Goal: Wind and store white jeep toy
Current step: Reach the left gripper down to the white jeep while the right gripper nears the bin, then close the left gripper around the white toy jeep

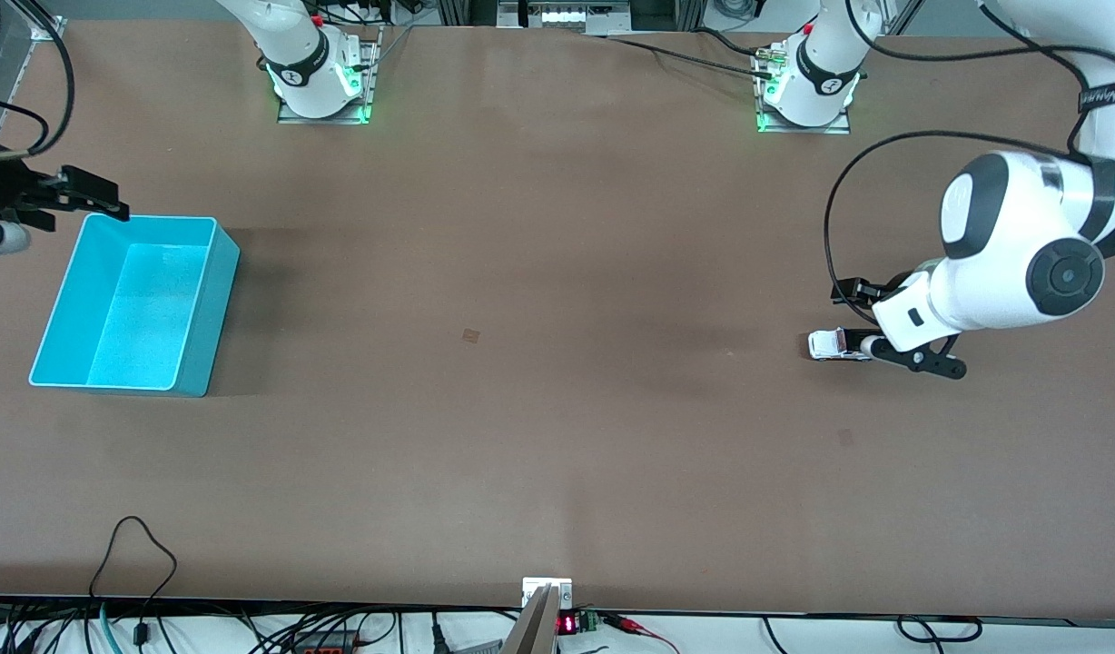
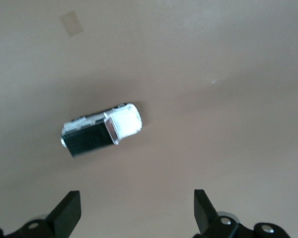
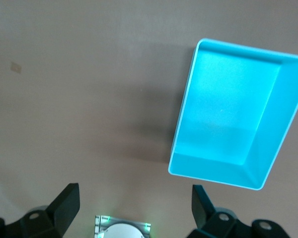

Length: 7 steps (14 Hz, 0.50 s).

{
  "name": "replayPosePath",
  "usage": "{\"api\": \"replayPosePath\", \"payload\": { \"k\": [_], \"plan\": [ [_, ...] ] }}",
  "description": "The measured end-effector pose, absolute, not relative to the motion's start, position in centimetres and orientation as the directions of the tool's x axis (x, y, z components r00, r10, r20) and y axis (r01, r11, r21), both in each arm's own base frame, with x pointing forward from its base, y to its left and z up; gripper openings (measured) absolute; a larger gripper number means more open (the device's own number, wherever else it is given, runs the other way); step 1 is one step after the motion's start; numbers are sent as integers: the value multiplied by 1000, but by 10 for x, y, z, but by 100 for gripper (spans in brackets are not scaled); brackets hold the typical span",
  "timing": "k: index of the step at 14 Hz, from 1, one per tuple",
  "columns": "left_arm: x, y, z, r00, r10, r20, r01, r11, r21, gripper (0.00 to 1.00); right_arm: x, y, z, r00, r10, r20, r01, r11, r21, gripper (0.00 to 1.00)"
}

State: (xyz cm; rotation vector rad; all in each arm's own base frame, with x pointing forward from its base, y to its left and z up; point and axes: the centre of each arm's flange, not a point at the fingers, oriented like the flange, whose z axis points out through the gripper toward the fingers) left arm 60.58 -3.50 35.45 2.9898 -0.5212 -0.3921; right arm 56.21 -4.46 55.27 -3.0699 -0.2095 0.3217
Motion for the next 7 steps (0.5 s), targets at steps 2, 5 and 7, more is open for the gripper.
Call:
{"api": "replayPosePath", "payload": {
  "k": [2, 5, 7],
  "plan": [
    [605, -16, 330, 851, -479, -214, -452, -877, 165, 100, 565, -44, 520, 940, 142, -310, 122, -989, -82, 100],
    [605, -8, 309, 714, -676, -181, -642, -736, 213, 100, 564, -44, 501, 913, 144, -381, 116, -989, -96, 100],
    [610, -6, 299, 565, -813, -140, -786, -582, 210, 100, 562, -44, 504, 911, 143, -386, 115, -989, -96, 100]
  ]
}}
